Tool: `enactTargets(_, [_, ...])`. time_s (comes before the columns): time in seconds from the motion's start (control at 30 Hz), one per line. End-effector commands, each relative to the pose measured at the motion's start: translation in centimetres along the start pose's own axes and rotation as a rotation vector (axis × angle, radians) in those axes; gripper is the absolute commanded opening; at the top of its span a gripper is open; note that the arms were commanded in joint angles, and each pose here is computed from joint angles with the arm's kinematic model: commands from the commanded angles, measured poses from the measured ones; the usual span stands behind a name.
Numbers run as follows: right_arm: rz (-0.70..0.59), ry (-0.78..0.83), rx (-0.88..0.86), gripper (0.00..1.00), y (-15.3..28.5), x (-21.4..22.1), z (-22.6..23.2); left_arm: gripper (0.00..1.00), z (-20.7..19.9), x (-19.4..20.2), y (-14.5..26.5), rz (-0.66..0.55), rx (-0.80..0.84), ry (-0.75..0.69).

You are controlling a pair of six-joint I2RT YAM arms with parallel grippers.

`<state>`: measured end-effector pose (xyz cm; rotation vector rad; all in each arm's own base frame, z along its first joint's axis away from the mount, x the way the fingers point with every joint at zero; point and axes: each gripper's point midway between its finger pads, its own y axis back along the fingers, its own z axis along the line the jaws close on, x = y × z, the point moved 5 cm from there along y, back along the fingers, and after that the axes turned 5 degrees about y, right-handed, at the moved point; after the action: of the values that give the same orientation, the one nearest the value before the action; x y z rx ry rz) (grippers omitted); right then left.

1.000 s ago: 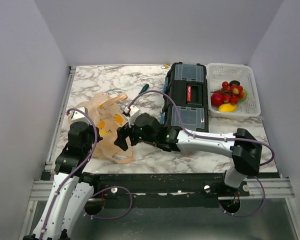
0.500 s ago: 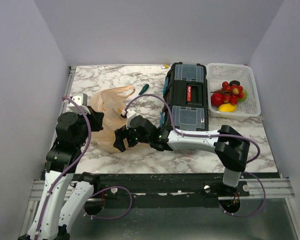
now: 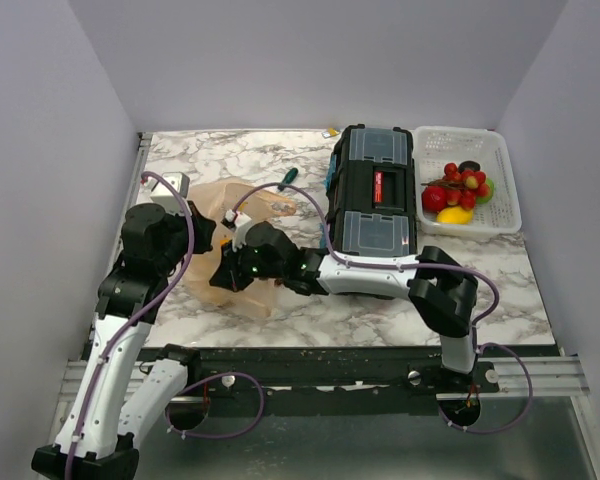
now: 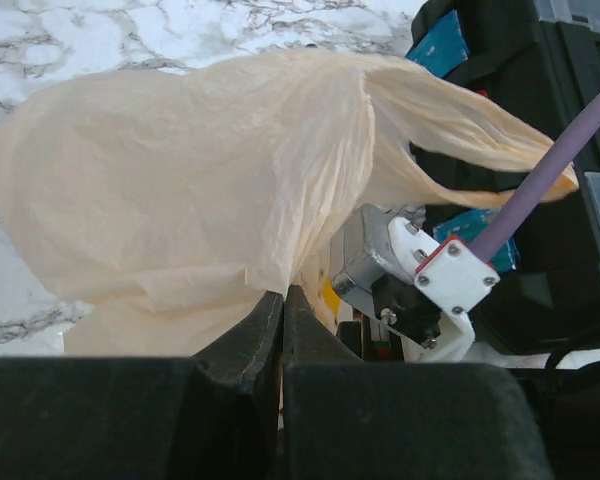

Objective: Take the fake fruits out of the plastic bag
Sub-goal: Adjust the plastic bag at the center of the board.

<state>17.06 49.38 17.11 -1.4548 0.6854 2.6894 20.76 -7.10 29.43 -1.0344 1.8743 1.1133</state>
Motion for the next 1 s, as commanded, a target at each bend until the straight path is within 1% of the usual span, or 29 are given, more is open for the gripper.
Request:
enactTargets(0.0, [-0.128,-0.042,-0.205,0.01,0.1,-5.4,4.6,0.04,-1.3,-2.0,0.6,0.007,0.039,-0.023])
enactTargets(0.03, [-0.142,-0.067,-0.238,0.01,0.1,-5.8,5.2,0.22,-1.3,-2.3,0.8,0.016,0.019,-0.016])
enactTargets(0.1, [-0.188,-0.122,-0.264,0.01,0.2,-6.6,5.6,0.49,-0.8,-2.6,1.5,0.016,-0.042,0.009])
enactTargets(0.2, [-0.256,-0.199,-0.221,0.01,-0.2,-7.1,5.0,0.65,-0.9,-2.8,3.2,-0.061,-0.032,0.019])
enactTargets(0.23, [-0.266,-0.230,-0.198,0.01,-0.5,-7.0,4.5,0.78,-0.8,-2.8,3.9,-0.090,-0.036,0.035])
enactTargets(0.3, [-0.271,-0.276,-0.162,0.01,-1.3,-6.6,3.6,0.98,-0.6,-2.4,5.2,-0.137,-0.049,0.073])
enactTargets(0.37, [-0.247,-0.301,-0.155,0.02,-2.1,-6.1,3.1,0.99,-0.2,-1.9,6.4,-0.171,-0.072,0.099])
enactTargets(0.4, [-0.232,-0.299,-0.160,0.05,-2.4,-6.0,2.9,0.99,0.3,-1.6,6.9,-0.182,-0.100,0.112])
enactTargets(0.5, [-0.215,-0.275,-0.133,0.30,-2.2,-5.7,2.5,0.99,1.9,0.1,8.1,-0.183,-0.207,0.184])
enactTargets(0.57, [-0.217,-0.252,-0.097,0.54,-1.6,-5.6,2.1,0.99,2.6,1.4,8.5,-0.166,-0.246,0.207])
enactTargets(0.6, [-0.215,-0.237,-0.087,0.61,-1.3,-5.8,2.0,0.99,2.8,2.0,8.6,-0.153,-0.252,0.218])
enactTargets(0.67, [-0.190,-0.205,-0.062,0.70,-0.7,-5.7,1.7,0.99,2.8,3.3,8.4,-0.115,-0.233,0.238])
enactTargets(0.77, [-0.161,-0.139,-0.022,0.78,0.5,-5.5,1.4,0.99,2.8,5.3,7.3,-0.047,-0.206,0.267])
enactTargets(0.83, [-0.158,-0.114,0.023,0.80,1.6,-5.4,1.0,0.99,3.0,6.1,6.7,-0.006,-0.225,0.289])
enactTargets(0.97, [-0.166,-0.041,0.042,0.95,3.6,-5.1,0.8,0.99,3.8,7.0,5.4,0.051,-0.288,0.311])
